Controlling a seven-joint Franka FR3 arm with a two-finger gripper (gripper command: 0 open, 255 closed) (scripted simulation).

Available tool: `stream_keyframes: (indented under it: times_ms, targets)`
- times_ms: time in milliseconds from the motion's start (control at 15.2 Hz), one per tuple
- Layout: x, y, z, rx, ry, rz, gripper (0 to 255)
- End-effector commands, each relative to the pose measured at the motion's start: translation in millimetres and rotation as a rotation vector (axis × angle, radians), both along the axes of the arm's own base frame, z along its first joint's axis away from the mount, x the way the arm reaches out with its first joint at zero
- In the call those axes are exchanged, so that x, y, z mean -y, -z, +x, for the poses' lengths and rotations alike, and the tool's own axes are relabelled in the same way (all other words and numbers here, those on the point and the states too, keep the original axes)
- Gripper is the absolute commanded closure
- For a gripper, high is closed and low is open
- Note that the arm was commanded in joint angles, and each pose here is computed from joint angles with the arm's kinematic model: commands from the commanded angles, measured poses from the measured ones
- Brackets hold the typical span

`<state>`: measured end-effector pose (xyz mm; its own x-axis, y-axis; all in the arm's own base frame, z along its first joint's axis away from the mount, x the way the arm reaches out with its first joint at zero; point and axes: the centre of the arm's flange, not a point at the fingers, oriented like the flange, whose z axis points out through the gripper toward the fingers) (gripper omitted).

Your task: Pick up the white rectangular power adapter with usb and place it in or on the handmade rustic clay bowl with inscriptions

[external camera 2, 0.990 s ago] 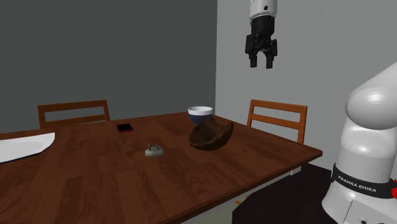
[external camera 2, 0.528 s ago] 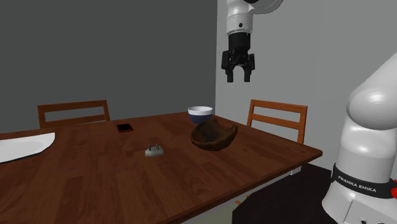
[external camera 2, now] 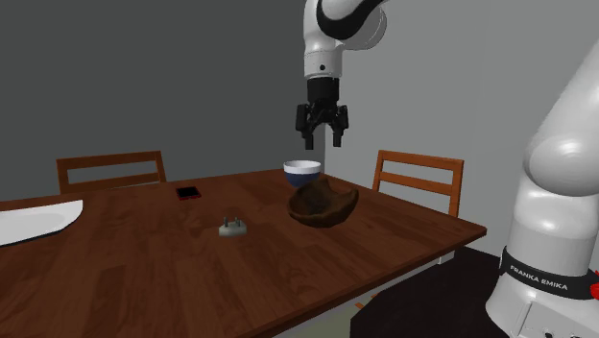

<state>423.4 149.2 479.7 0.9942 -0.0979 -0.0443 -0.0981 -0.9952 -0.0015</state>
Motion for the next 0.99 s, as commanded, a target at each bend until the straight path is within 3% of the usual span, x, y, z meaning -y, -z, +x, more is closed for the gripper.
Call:
stream_keyframes:
  times_ms: [0,924]
  targets:
    - [-16.1,15.0,13.5,0.005,-0.006,-0.001,0]
    - [-132.9,117.5,112.9,0.029,-0.048,-0.019,0]
